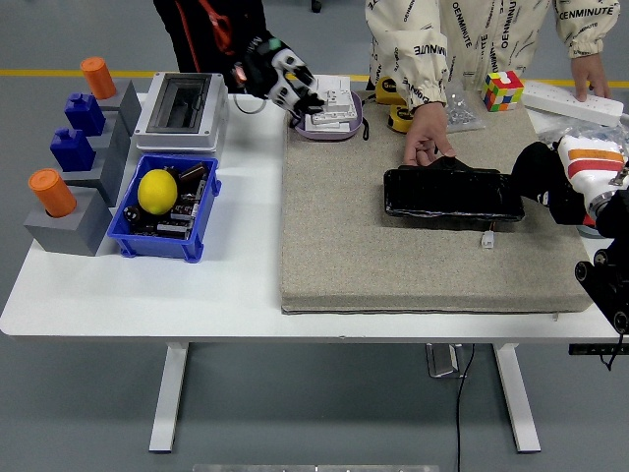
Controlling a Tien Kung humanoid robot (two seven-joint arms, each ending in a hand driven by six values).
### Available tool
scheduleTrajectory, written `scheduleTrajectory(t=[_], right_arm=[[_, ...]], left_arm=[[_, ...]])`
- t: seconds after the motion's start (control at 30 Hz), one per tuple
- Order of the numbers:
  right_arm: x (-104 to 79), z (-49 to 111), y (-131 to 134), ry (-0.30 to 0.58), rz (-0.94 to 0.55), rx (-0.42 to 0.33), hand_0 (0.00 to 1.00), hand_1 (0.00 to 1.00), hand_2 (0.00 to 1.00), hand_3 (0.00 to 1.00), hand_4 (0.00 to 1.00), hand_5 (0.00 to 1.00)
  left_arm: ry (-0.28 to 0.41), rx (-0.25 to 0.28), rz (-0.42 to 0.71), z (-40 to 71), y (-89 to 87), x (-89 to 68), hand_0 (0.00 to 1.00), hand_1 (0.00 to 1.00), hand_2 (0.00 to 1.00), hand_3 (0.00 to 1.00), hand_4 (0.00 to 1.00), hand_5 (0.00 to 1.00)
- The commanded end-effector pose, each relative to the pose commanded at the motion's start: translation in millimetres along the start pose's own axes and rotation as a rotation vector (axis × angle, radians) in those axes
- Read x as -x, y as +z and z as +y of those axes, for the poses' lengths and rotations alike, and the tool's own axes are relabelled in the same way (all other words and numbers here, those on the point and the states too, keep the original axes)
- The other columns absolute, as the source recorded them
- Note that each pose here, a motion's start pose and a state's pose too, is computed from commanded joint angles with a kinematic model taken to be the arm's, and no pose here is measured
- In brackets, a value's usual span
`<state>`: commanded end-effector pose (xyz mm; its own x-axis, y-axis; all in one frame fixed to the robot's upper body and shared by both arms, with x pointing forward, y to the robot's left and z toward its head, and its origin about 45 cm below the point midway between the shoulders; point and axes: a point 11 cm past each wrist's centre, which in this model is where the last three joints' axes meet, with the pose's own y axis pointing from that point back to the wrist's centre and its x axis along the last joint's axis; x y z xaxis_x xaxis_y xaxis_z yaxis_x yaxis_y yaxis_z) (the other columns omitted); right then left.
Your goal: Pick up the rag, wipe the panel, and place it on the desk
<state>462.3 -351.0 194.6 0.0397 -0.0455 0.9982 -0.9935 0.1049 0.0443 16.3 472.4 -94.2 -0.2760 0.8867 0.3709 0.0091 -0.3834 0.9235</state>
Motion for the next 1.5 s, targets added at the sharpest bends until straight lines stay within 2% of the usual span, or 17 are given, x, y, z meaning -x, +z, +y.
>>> scheduleTrajectory(t=[0.43, 0.73, 1.1, 1.5], right_arm=[[4.8, 0.9, -17.4, -0.001, -0.038, -0.019, 0.280, 0.360, 0.419, 0.427, 0.998, 0.117], [7.7, 0.6, -39.9, -0.004, -0.060, -0.054, 0.280, 0.360, 0.419, 0.427, 0.998, 0.117], [7.5, 0.2, -76.8, -0.001, -0.098, -0.111, 0.280, 0.360, 0.419, 0.427, 0.998, 0.116], [16.9, 6.5, -121.7, -0.023, -0.133, -0.182, 0.280, 0.360, 0.419, 0.427, 0.998, 0.116]], left_arm=[[0.006, -0.004, -0.005, -0.1, -1.2, -3.0, 0.650, 0.694, 0.737, 0.563, 0.596, 0.472], [0.006, 0.002, -0.007, 0.1, 1.1, -3.2, 0.647, 0.694, 0.738, 0.563, 0.596, 0.473], [0.007, 0.006, -0.008, 0.3, 3.6, -3.9, 0.646, 0.694, 0.737, 0.563, 0.596, 0.473], [0.009, 0.007, -0.011, 0.4, 4.3, -4.9, 0.650, 0.694, 0.737, 0.563, 0.596, 0.471]])
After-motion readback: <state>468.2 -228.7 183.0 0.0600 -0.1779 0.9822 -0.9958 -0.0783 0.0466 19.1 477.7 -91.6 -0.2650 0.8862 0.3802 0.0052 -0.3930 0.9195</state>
